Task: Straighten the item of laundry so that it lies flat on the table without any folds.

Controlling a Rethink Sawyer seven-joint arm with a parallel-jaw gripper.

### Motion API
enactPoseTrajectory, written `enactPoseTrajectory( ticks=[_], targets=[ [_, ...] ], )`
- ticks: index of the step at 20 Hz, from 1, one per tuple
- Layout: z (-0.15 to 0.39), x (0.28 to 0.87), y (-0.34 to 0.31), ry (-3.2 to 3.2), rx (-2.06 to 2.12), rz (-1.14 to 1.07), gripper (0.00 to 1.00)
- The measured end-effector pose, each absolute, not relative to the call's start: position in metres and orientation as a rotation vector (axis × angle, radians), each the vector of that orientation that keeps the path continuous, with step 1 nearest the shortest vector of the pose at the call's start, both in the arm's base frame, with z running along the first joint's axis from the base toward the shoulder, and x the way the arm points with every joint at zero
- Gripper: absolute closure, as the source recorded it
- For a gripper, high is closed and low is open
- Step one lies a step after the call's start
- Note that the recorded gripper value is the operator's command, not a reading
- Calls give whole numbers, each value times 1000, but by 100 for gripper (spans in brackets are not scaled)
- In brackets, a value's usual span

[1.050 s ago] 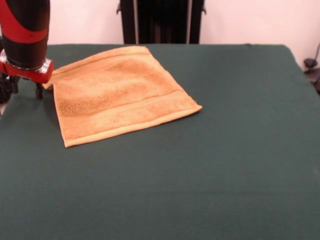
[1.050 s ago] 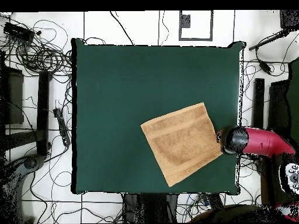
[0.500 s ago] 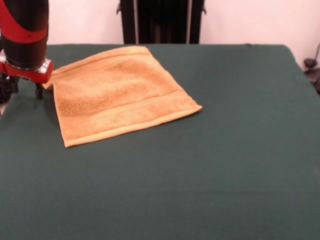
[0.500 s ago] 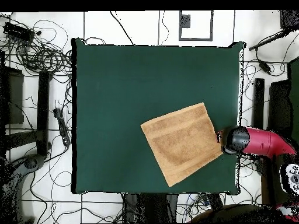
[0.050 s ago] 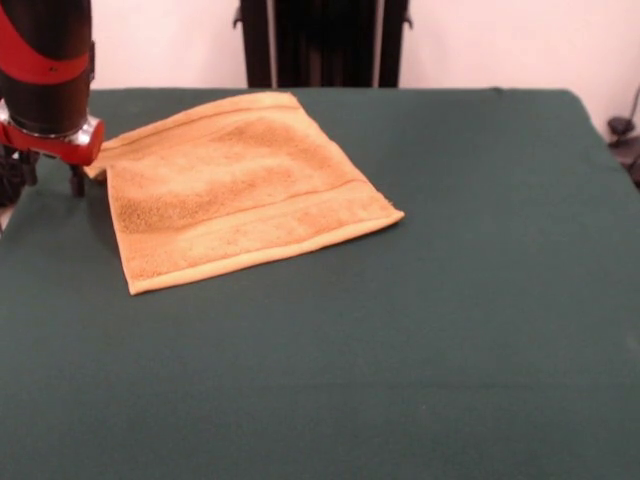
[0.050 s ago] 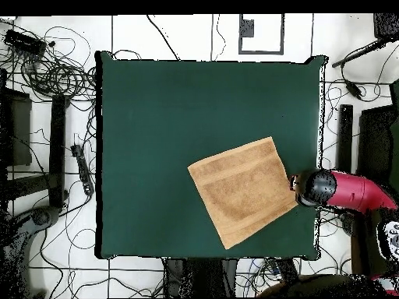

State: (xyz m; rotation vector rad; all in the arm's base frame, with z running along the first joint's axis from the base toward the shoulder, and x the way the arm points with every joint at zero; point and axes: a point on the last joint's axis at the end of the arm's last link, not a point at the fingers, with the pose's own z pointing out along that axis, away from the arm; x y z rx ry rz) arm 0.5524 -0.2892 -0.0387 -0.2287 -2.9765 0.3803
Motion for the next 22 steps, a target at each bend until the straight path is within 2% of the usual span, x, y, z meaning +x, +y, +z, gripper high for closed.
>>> enactPoseTrajectory(
  ticks=[22],
  targets=[
    [-12,592,-241,-3103,-301,273,0]
  ],
)
